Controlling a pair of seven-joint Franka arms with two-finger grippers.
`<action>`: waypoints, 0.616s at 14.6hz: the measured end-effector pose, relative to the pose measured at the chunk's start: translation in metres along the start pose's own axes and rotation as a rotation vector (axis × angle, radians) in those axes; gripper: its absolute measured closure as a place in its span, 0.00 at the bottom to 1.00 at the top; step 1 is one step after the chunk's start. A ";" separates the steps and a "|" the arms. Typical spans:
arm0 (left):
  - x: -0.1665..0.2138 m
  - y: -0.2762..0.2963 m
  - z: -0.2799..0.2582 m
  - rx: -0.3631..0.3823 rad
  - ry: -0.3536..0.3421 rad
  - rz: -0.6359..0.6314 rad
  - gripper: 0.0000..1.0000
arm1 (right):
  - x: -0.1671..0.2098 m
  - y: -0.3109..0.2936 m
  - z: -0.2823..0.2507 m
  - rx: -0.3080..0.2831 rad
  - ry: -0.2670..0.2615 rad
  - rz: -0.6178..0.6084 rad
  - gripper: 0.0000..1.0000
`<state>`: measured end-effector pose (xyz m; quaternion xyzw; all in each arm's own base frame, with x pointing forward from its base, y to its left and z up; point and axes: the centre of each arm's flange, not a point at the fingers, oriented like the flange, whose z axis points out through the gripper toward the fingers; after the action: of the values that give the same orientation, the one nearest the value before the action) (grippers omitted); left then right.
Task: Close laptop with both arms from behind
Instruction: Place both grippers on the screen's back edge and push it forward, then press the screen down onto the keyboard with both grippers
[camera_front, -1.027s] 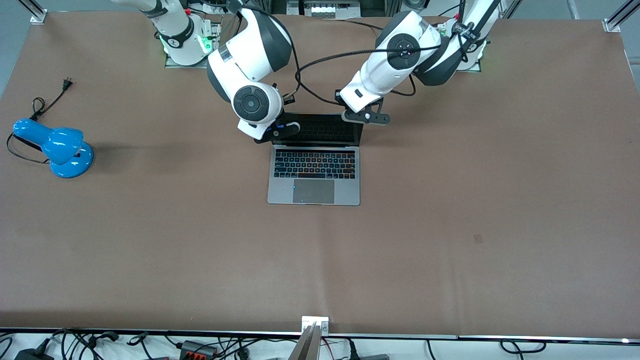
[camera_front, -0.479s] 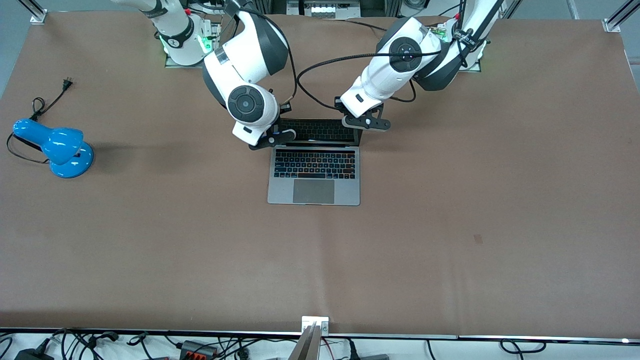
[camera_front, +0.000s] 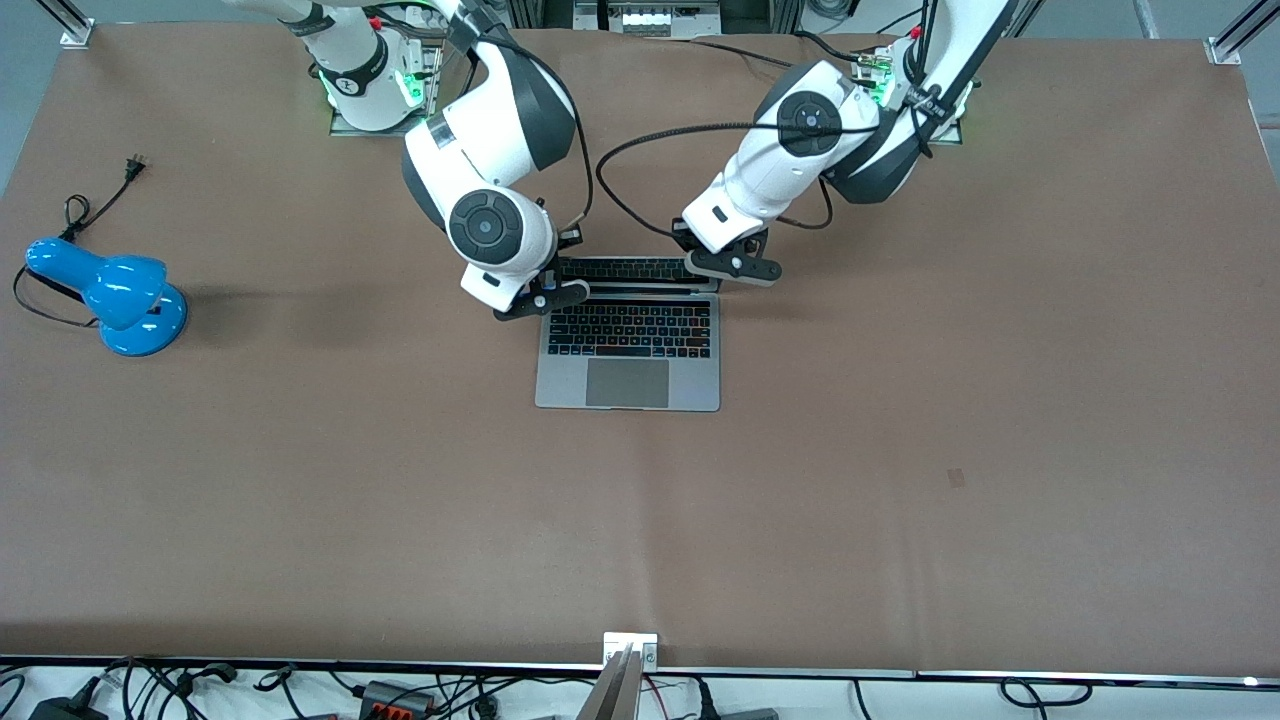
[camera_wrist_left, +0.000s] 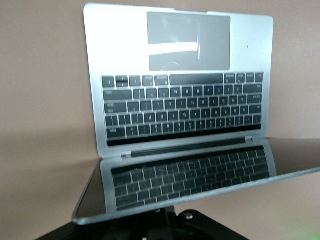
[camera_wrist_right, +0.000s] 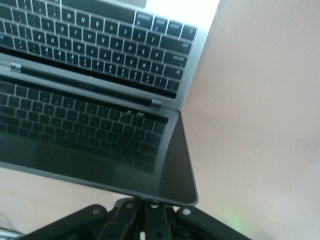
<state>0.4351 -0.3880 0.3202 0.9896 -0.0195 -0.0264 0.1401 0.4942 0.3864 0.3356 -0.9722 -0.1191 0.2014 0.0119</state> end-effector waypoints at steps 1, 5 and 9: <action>0.005 -0.002 0.000 -0.001 0.008 0.001 0.99 | 0.004 0.002 0.000 -0.006 0.012 0.002 0.99; 0.027 -0.006 -0.004 0.001 0.036 0.019 0.99 | 0.025 0.014 0.004 -0.007 0.022 0.025 0.99; 0.051 -0.011 -0.003 0.002 0.057 0.032 0.99 | 0.042 0.019 0.016 -0.007 0.018 0.037 0.99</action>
<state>0.4867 -0.3790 0.3181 0.9897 -0.0311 0.0042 0.1399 0.5293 0.3774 0.3035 -0.9761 -0.1017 0.1922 0.0059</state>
